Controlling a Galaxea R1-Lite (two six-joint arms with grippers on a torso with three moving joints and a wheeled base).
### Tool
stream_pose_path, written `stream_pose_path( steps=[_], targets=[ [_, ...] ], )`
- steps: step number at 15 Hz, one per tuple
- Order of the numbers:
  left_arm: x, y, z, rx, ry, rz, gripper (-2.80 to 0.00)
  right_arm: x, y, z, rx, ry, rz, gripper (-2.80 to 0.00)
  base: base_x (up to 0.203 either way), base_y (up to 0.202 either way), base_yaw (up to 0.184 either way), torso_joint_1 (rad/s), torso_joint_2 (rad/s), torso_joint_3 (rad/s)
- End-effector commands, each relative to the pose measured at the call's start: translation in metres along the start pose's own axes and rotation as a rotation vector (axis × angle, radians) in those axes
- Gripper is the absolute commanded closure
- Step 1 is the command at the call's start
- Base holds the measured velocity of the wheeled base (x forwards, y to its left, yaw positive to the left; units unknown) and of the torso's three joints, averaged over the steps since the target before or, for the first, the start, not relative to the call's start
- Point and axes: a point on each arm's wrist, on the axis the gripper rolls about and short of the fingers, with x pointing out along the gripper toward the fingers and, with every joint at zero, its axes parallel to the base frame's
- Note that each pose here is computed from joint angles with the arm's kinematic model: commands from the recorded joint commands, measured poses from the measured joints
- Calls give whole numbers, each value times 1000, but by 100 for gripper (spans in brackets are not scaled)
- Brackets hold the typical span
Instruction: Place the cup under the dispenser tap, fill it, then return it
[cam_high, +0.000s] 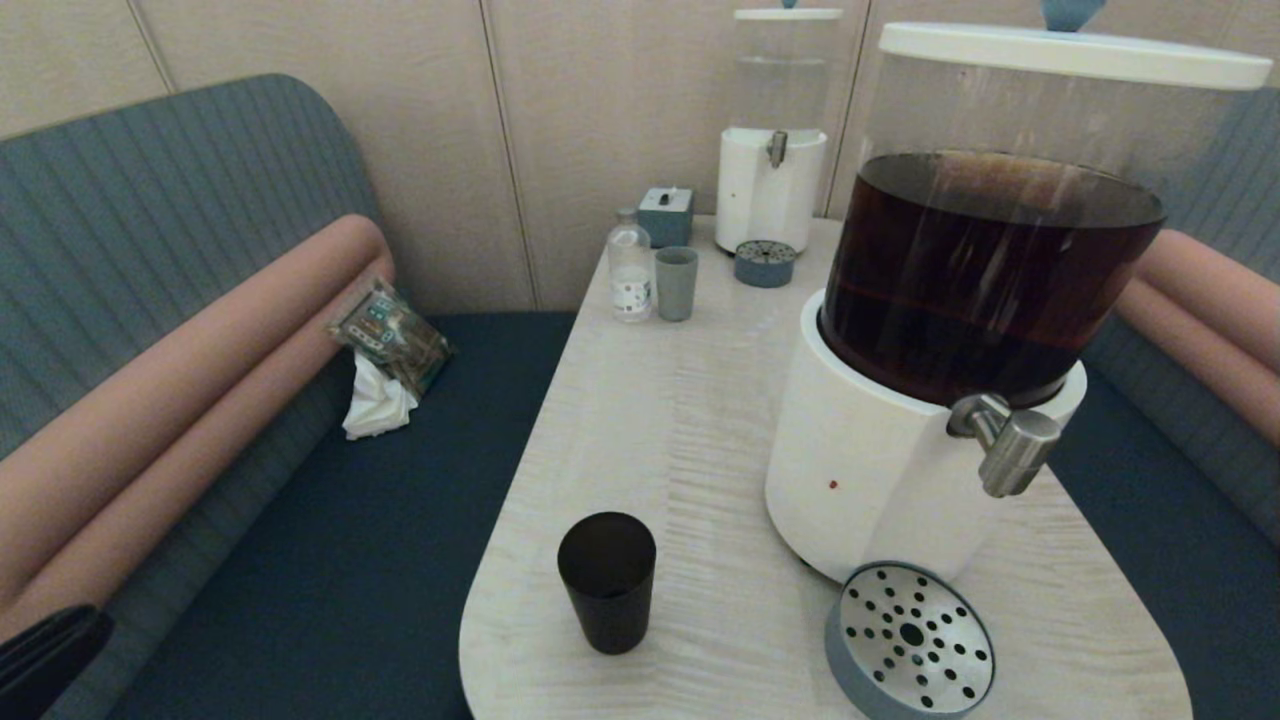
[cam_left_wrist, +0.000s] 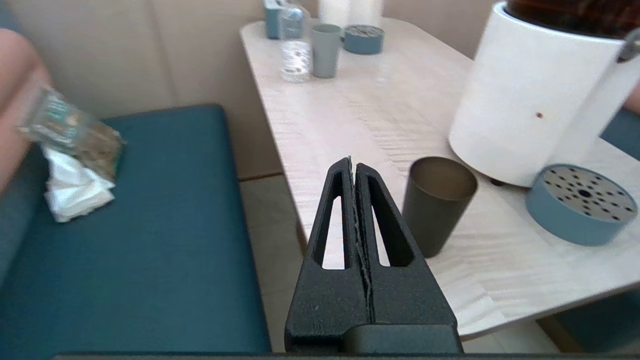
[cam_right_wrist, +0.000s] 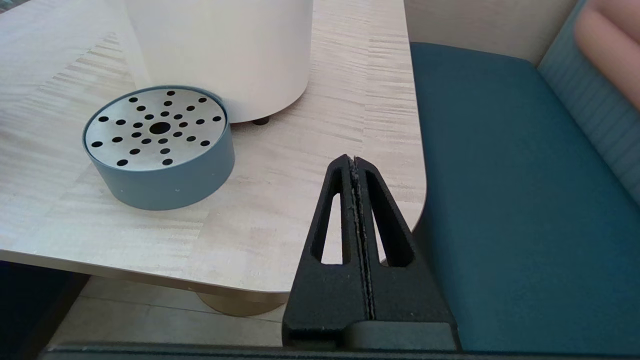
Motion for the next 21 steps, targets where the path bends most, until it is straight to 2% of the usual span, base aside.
stream_pose_path(
  steps=[1,3,6,7,11,13,16,17,18,19,21],
  targets=[
    [12,4,-4,-26,62,-30,0,1,0,-2,0,10,0,0,0,0,0,0,0,0],
    [25,9,-9,-42,101,-86,0,1,0,-2,0,10,0,0,0,0,0,0,0,0],
    [52,20,-19,-49,117,-157,0,1,0,-2,0,10,0,0,0,0,0,0,0,0],
    [60,23,-24,-54,130,-171,-280,1,0,-2,0,10,0,0,0,0,0,0,0,0],
    [87,34,-44,-76,193,-232,-280,1,0,-2,0,10,0,0,0,0,0,0,0,0],
    [95,37,-59,-95,214,-328,-280,1,0,-2,0,10,0,0,0,0,0,0,0,0],
    [108,41,-71,-86,213,-450,-280,1,0,-2,0,10,0,0,0,0,0,0,0,0],
    [111,43,-76,-67,225,-466,-280,1,0,-2,0,10,0,0,0,0,0,0,0,0],
    [116,45,-82,-24,234,-478,-280,1,0,-2,0,10,0,0,0,0,0,0,0,0],
    [118,47,-87,50,231,-488,-280,1,0,-2,0,10,0,0,0,0,0,0,0,0],
    [120,47,-91,66,242,-495,-280,1,0,-2,0,10,0,0,0,0,0,0,0,0]
  ],
)
